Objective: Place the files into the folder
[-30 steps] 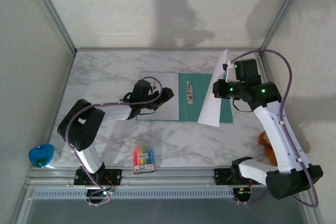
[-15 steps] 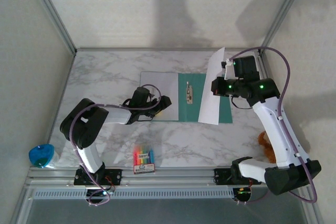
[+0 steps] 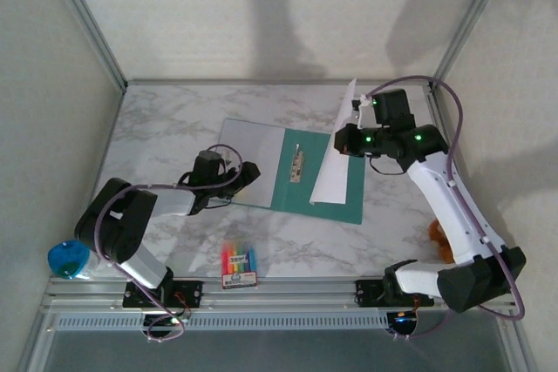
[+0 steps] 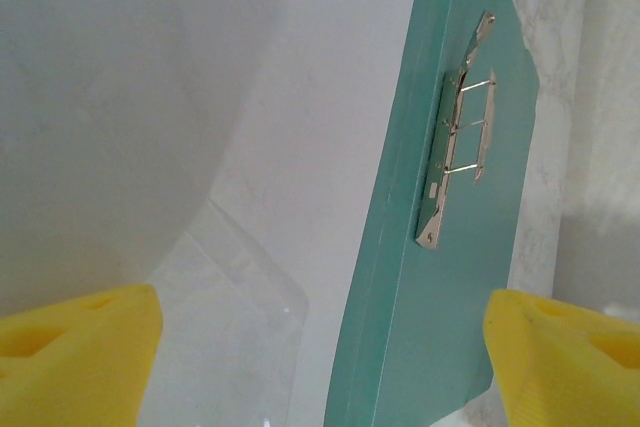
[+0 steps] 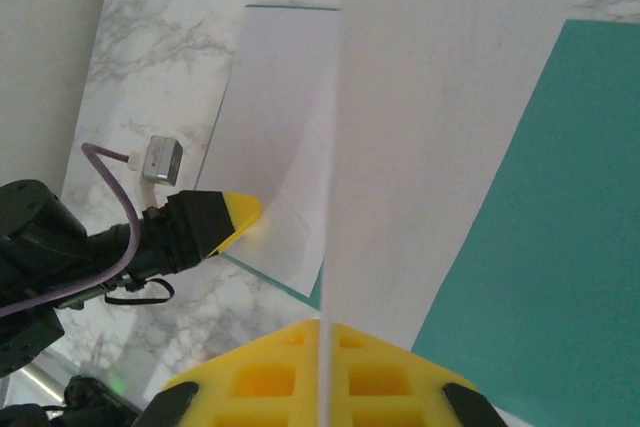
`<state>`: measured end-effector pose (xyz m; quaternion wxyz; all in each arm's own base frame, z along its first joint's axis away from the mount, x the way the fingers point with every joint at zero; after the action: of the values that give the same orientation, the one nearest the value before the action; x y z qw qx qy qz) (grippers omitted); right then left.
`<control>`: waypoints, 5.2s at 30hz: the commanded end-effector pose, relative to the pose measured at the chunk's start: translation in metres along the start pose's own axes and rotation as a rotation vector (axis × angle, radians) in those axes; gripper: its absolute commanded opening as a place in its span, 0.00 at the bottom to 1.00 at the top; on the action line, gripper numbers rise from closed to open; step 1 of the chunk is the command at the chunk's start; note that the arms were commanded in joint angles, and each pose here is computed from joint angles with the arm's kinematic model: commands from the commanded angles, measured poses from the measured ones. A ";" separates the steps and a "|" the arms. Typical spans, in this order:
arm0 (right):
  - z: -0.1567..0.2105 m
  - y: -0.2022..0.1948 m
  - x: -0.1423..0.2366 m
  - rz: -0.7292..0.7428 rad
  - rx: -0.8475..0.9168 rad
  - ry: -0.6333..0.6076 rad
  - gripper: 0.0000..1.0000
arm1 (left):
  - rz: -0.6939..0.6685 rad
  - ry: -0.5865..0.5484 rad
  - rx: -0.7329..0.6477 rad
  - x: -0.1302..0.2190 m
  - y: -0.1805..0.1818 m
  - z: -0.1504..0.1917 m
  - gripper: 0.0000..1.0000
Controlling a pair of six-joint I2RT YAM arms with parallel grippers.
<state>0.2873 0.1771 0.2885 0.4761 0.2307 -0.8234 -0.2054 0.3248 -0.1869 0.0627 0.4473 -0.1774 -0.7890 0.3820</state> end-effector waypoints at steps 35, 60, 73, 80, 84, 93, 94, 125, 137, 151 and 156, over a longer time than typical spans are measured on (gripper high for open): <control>0.051 -0.101 -0.114 0.082 -0.109 0.114 0.00 | -0.211 -0.004 0.013 0.013 0.024 -0.016 0.86; 0.076 -0.142 -0.121 0.149 -0.169 0.070 0.00 | -0.246 -0.001 0.002 0.013 0.028 -0.018 0.86; 0.091 -0.156 -0.125 0.161 -0.188 0.074 0.00 | -0.237 -0.005 -0.001 0.013 0.025 -0.020 0.86; 0.089 -0.155 -0.125 0.146 -0.165 0.062 0.00 | -0.235 -0.003 -0.004 0.012 0.024 -0.021 0.86; 0.082 -0.153 -0.126 0.136 -0.128 0.042 0.00 | -0.228 0.000 -0.002 0.010 0.024 -0.021 0.86; 0.071 -0.146 -0.125 0.124 -0.071 0.034 0.00 | -0.137 -0.032 -0.072 0.012 0.008 -0.024 0.84; 0.070 -0.145 -0.125 0.121 -0.070 0.032 0.00 | -0.133 -0.051 -0.090 0.014 0.006 -0.025 0.83; 0.068 -0.124 -0.131 0.004 0.022 0.166 0.00 | -0.048 -0.281 -0.161 0.057 -0.014 -0.041 1.00; 0.060 -0.128 -0.129 0.033 0.051 0.125 0.00 | -0.030 -0.244 -0.163 0.050 -0.014 -0.036 1.00; 0.052 -0.126 -0.129 0.006 0.141 0.036 0.00 | -0.051 -0.233 -0.156 0.043 -0.006 -0.036 0.99; 0.057 -0.118 -0.117 -0.031 0.183 -0.003 0.00 | -0.053 -0.219 -0.156 0.040 -0.002 -0.034 1.00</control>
<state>0.3122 0.1558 0.1030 0.4789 0.2654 -0.8238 -0.1466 0.3300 -0.1495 0.0995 0.3568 -0.1426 -0.8631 0.3277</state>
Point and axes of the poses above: each hand's point on the last joint's axis, 136 mm out from that joint toward the fingers, its own x axis back along the fingers, its own y axis along the line the jaws close on, z = x × y, the point moved 2 cm from there along x, back along the fingers, and after that the axes turned 4 degrees about -x, right-handed, at the moved point
